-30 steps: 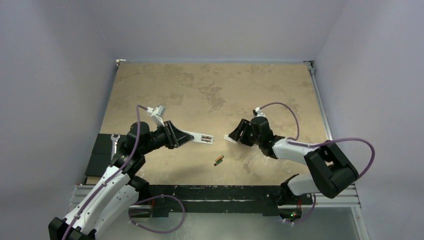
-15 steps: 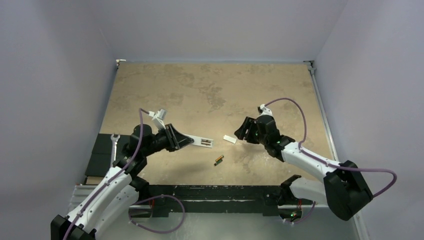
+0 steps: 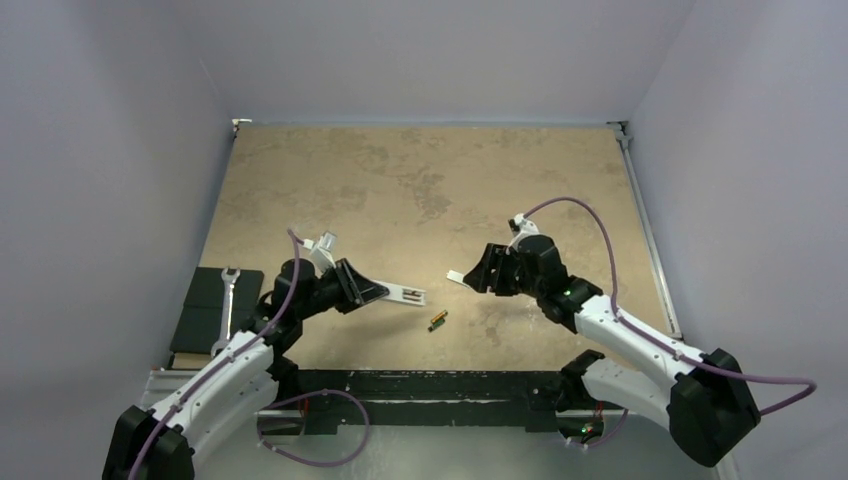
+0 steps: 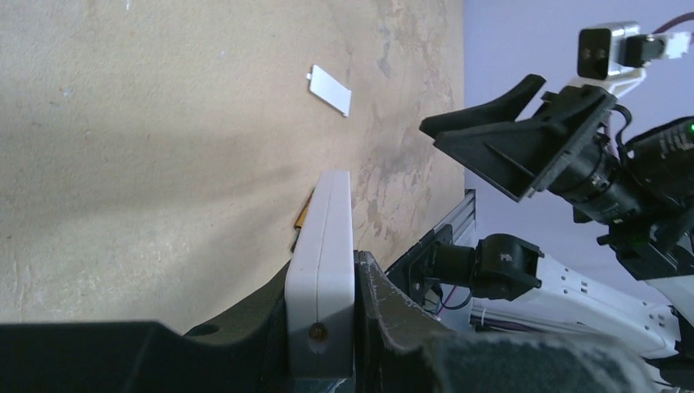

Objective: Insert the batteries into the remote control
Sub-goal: Place the remote control at the center of the board.

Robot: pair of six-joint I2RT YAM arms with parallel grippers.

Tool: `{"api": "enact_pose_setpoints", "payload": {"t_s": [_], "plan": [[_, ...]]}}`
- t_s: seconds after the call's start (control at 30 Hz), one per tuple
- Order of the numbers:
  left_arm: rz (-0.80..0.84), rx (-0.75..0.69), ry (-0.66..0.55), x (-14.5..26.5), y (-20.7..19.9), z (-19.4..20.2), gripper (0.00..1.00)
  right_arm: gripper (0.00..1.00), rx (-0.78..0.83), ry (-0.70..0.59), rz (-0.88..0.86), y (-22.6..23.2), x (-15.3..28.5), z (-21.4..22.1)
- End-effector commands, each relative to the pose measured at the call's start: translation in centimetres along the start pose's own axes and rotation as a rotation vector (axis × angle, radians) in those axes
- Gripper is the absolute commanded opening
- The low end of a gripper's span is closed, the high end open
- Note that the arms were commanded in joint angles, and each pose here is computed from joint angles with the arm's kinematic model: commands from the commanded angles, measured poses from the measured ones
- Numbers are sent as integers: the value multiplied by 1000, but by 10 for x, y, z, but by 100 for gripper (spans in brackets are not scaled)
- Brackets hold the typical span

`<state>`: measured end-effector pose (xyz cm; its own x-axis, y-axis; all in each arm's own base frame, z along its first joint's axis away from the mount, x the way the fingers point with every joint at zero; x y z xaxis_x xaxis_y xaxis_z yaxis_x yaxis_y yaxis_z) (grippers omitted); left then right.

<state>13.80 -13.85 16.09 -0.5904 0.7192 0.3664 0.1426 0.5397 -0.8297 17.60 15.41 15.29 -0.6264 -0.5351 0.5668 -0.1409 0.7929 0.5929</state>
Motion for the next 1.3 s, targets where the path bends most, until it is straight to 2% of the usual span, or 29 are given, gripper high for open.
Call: {"api": "enact_pose_setpoints", "payload": {"t_s": [0.0, 0.3, 0.53, 0.77, 1.13, 1.27], "plan": [[40, 48, -44, -9, 5, -1, 0, 62, 43, 29, -55, 12, 7, 1], [12, 93, -36, -19, 25, 7, 1, 62, 106, 89, -80, 27, 7, 18], [-24, 112, 10, -24, 38, 16, 16, 62, 120, 108, -83, 29, 4, 24], [-81, 113, 39, -22, 49, 24, 39, 63, 130, 134, -79, 25, -1, 30], [-193, 89, 91, -19, 54, 25, 61, 63, 220, 169, -64, 25, -3, 29], [-225, 78, 103, -18, 54, 24, 64, 63, 269, 183, -58, 26, -3, 29]]}}
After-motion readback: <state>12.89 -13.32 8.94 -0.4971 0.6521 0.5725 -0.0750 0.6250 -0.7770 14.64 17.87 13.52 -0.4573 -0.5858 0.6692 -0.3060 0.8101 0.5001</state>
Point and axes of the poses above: each gripper's point midway between its finger pads, its own x axis back along the fingers, its own y axis along the line the jaws close on, z = x × y, the point moved 9 cm from there along x, back along the fingers, and after that the axes turned 3 degrees about -x, right-handed, at the moved point
